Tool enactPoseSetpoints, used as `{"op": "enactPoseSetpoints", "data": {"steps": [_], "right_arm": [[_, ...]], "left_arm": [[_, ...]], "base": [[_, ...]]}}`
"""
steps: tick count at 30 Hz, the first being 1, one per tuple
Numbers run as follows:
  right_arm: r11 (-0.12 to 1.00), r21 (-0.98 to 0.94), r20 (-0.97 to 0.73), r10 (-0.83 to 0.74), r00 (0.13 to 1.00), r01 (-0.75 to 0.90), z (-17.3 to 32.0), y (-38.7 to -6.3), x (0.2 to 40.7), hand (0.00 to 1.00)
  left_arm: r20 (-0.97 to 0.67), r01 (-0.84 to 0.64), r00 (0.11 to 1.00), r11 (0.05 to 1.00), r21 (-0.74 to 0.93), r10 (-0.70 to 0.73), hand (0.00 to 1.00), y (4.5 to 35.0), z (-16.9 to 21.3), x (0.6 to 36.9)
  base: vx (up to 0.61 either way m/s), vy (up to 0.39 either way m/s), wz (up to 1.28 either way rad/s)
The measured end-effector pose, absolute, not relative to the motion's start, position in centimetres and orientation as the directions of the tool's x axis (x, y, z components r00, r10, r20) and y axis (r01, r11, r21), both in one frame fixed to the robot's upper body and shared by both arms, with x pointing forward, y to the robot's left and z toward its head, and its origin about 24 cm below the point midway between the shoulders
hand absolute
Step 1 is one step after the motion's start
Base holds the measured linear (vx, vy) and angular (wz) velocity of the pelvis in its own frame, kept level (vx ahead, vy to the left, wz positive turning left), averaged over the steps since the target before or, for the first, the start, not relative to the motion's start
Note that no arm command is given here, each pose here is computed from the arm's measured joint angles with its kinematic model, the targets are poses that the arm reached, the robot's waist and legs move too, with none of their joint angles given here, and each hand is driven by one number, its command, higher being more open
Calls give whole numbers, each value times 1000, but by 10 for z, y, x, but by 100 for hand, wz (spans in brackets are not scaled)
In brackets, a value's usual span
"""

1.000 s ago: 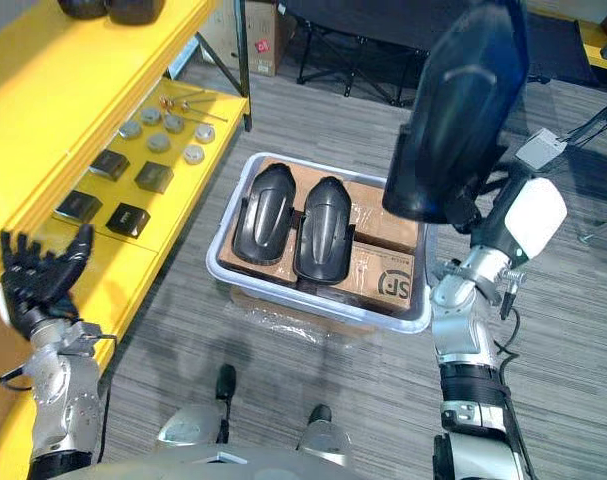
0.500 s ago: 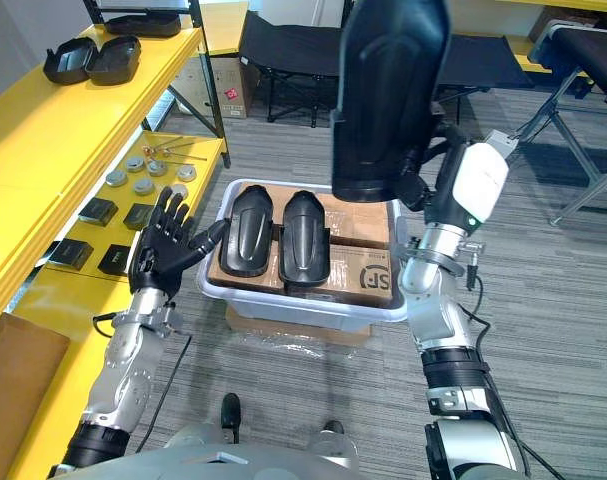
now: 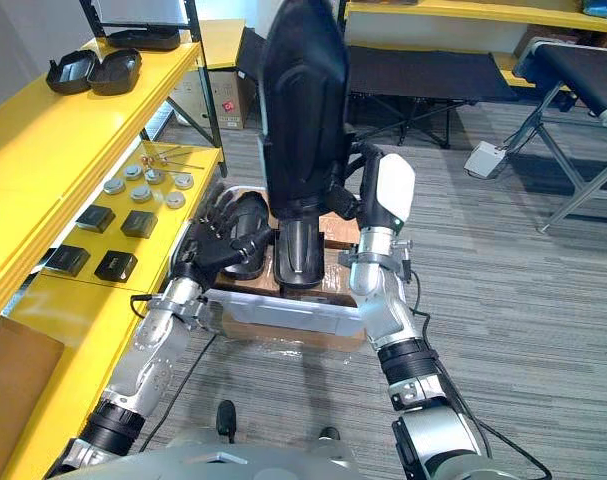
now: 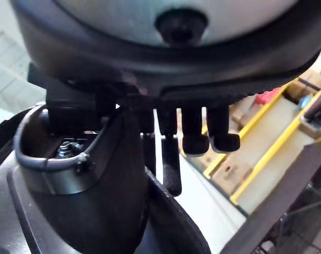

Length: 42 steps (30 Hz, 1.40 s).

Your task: Walk over and take three plastic housings, then place them on the shelf

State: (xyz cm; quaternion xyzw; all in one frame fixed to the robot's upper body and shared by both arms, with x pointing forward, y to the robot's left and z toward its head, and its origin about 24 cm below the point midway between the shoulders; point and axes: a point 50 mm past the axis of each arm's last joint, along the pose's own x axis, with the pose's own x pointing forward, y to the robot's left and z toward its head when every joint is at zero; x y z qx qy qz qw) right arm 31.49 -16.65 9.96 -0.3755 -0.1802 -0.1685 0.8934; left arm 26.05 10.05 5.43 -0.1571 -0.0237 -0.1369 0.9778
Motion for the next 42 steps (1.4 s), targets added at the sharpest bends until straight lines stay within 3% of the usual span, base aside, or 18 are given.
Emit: {"op": "enactPoseSetpoints", "data": {"steps": [9,22,33,34,42], "right_arm": [[701,-631,367,-107,924,332,83,-145,315,0],[726,-653,310,-1,951,214,64,-125,308,0],[742,-655,267,50,963,143,52,-112,298,0],[742,-657,260,53,964,137,50,-112,297,0],[741,-661,239,57,969,119,45,-112,293,0]], "left_arm": [[114,326,945,901,-286,-306,100,89,62,265],[34,115,993,951,-287,-110,100,96,63,273],[-40,40,998,956,-290,-54,100,106,52,276],[-55,34,997,954,-296,-53,0,106,49,277],[-84,7,996,946,-324,-36,0,111,44,279]], "base": [[0,0,0],[-2,0,0],[0,0,0],[0,0,0],[0,0,0]]}}
